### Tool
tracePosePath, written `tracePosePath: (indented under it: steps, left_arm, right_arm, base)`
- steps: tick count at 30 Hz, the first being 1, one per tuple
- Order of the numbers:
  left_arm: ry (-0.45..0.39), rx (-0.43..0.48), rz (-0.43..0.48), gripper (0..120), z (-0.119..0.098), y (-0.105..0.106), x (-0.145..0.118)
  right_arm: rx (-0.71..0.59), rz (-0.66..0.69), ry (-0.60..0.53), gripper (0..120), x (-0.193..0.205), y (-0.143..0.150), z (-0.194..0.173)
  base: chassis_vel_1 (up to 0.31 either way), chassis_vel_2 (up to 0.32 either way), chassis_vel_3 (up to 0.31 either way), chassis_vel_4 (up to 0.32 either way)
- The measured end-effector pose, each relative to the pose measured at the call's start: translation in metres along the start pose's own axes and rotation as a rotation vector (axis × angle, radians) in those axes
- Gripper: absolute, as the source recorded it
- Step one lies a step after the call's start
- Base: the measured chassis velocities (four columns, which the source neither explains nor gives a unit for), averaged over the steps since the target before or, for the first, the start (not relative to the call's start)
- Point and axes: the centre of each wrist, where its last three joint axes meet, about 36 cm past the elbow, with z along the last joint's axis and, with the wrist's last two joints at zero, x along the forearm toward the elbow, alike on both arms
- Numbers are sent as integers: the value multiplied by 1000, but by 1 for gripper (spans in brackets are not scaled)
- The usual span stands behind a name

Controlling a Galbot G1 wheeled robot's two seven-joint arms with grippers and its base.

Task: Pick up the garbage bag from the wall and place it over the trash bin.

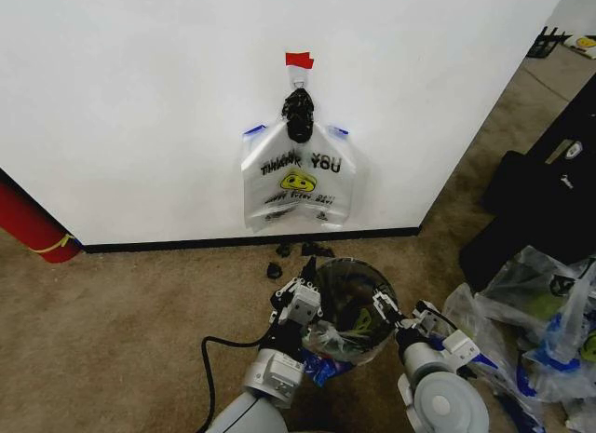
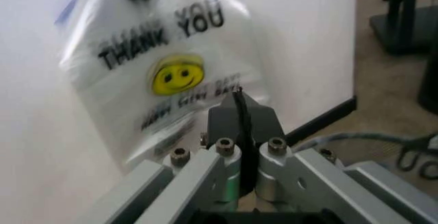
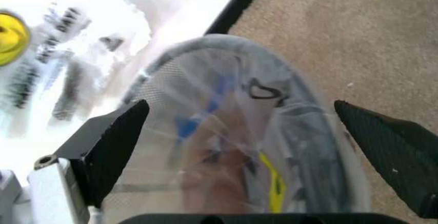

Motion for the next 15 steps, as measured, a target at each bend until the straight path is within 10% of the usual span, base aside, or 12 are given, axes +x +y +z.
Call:
tracePosePath:
  steps: [6,15]
  left_arm:
    - [83,-39,-12,0,24,28,-1]
    - [386,-33,192,0,54,70,4]
  right_arm:
    - [34,-113,-150,100,31,18,-16]
    - [210,-329,-722,100,56,25,-63]
  base:
    - [0,0,0,0]
    - [0,0,0,0]
